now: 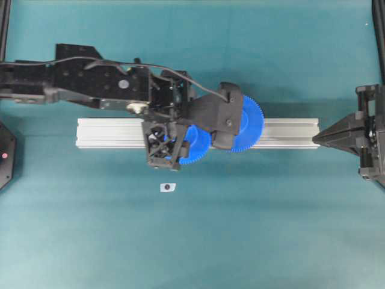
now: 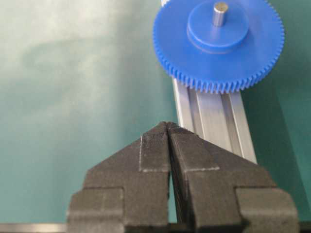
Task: Find the location of the shaft and insert the small gear.
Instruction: 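Lift the gear and carry it toward the empty shaft on the rail, then align the gear's bore with the metal shaft beside the large gear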
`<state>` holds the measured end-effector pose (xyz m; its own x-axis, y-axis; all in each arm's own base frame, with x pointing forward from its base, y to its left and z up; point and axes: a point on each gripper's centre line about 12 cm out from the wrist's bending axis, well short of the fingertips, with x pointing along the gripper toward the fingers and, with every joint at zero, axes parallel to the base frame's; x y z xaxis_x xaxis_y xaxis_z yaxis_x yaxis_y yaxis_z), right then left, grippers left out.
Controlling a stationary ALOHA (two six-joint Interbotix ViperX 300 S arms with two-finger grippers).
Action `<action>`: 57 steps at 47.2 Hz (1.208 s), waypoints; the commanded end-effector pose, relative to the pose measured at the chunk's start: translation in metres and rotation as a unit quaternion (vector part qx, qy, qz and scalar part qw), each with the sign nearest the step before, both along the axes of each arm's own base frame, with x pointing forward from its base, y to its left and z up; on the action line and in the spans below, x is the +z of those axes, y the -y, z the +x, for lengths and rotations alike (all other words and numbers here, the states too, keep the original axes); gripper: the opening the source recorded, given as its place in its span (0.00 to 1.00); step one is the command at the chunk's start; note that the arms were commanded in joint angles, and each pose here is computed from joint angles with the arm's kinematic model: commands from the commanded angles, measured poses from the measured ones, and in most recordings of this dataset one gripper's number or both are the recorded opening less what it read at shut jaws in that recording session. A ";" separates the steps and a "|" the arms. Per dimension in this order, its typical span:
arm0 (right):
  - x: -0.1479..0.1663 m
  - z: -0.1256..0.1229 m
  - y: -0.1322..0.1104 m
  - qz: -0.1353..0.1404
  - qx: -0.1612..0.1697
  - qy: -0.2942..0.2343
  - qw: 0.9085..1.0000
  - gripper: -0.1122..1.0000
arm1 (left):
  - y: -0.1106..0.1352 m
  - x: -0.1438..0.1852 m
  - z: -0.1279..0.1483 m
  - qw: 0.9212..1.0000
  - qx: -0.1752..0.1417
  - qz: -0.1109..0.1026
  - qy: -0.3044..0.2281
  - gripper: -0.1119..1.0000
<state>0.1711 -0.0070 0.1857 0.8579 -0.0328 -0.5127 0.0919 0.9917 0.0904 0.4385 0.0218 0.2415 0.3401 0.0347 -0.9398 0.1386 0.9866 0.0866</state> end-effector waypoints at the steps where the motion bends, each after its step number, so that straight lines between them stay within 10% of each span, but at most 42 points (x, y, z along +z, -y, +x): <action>1: 0.003 0.002 0.000 0.004 -0.003 0.006 1.000 0.12 | -0.004 0.017 0.005 1.000 0.002 0.004 0.025 0.68; 57: 0.003 0.002 0.000 0.005 -0.004 0.006 1.000 0.12 | -0.023 -0.035 -0.006 1.000 0.020 0.002 -0.017 0.68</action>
